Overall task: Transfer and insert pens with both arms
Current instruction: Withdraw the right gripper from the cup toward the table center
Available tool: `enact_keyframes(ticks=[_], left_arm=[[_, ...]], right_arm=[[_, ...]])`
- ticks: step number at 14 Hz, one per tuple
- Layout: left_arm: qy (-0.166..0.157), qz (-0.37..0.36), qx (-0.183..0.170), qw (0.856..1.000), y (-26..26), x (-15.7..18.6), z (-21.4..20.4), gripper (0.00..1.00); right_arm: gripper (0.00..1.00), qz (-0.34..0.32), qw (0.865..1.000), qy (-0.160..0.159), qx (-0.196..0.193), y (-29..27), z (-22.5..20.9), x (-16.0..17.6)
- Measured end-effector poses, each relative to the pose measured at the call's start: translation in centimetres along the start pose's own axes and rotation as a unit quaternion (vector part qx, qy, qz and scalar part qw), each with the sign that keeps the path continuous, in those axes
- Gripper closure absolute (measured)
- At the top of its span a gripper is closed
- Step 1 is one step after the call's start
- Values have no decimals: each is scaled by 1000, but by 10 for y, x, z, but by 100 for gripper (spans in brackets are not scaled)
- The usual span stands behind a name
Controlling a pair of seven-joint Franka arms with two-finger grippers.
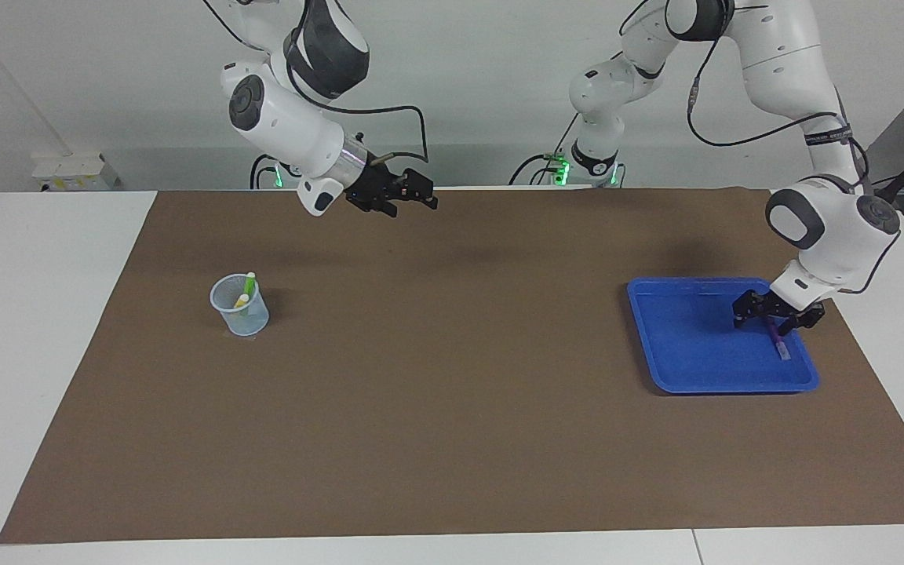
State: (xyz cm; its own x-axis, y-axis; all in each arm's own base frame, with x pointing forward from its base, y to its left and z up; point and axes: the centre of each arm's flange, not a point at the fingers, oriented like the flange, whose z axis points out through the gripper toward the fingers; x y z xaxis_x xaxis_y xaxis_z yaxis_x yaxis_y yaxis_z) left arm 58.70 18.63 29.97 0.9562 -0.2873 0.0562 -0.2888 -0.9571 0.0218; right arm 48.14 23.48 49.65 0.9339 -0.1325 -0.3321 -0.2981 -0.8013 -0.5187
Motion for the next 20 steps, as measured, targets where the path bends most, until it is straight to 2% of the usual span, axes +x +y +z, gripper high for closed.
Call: enact_keyframes(ticks=[13,17,20], left_arm=[[6,2,3,1000,-6,-1,12,0],[-12,2,-11,1000,-14,9,-9,0],[-10,1,-10,1000,-25,13,-23,0]], right_arm=[[0,-17,1000,-3,-2,-11,4,-9],[0,-17,1000,-3,-2,-11,4,-9],[0,-17,1000,-3,-2,-11,4,-9]])
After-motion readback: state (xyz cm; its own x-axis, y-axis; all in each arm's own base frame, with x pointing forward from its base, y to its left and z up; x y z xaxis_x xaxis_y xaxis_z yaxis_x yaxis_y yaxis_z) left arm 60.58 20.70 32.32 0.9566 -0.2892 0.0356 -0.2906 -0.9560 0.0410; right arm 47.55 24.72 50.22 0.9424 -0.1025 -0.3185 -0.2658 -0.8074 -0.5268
